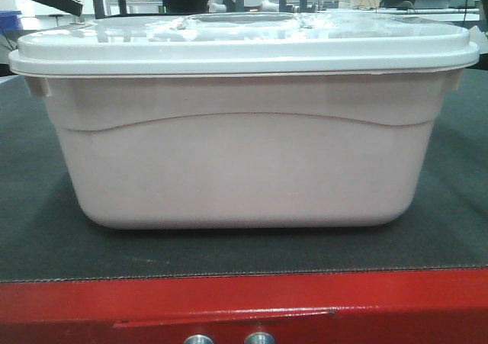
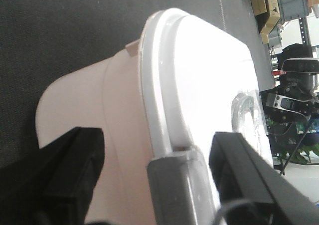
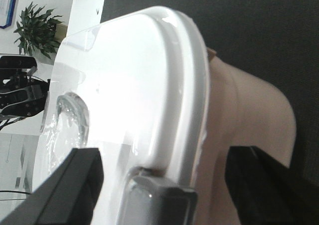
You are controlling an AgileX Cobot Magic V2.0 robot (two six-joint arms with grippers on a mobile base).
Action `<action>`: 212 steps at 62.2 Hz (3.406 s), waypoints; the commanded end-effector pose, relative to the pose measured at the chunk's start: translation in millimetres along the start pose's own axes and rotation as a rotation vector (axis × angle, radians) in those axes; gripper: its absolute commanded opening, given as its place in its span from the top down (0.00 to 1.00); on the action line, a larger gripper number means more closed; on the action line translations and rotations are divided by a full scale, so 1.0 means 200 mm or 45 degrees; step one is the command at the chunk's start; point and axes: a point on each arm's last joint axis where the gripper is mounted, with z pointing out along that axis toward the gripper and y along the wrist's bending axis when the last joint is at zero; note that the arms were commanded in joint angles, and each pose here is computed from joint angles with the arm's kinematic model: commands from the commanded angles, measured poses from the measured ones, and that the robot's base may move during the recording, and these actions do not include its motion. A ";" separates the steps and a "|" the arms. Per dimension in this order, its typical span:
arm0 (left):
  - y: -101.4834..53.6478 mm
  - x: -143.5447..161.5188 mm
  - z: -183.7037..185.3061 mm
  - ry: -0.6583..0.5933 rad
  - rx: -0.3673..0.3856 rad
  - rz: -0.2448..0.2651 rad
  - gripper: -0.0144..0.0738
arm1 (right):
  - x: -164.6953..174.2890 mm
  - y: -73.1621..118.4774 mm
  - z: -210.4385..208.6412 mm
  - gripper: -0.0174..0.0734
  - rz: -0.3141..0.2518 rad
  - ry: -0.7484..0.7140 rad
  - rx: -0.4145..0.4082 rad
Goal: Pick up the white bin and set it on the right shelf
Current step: 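Close both grippers on the lid rims at the bin's two ends, then lift the pink bin off the mat with both grippers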
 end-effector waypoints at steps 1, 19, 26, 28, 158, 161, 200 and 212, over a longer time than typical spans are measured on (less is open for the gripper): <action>-0.16 -0.02 -0.04 -0.004 0.207 0.055 0.43 | 0.00 0.17 -0.05 0.14 -0.079 0.025 -0.210; -0.18 -0.01 -0.02 0.002 0.231 0.049 0.43 | 0.00 0.17 -0.05 0.14 -0.078 0.024 -0.212; -0.21 0.00 0.02 0.032 0.243 0.054 0.43 | 0.00 0.17 -0.05 0.14 -0.077 0.020 -0.216; -0.21 0.01 0.02 0.038 0.246 0.056 0.43 | 0.00 0.17 -0.05 0.14 -0.076 0.019 -0.217; -0.93 -0.23 -0.19 -0.227 0.604 0.354 0.98 | -0.02 0.77 -0.38 0.75 -0.128 -0.464 -0.779; -0.93 -0.23 -0.19 -0.227 0.605 0.357 0.98 | -0.02 0.79 -0.39 0.75 -0.149 -0.468 -0.783; -0.92 -0.23 -0.19 -0.217 0.586 0.359 0.98 | -0.02 0.85 -0.42 0.75 -0.198 -0.476 -0.796; -0.92 -0.23 -0.19 -0.220 0.583 0.359 0.98 | -0.03 0.84 -0.42 0.75 -0.184 -0.507 -0.772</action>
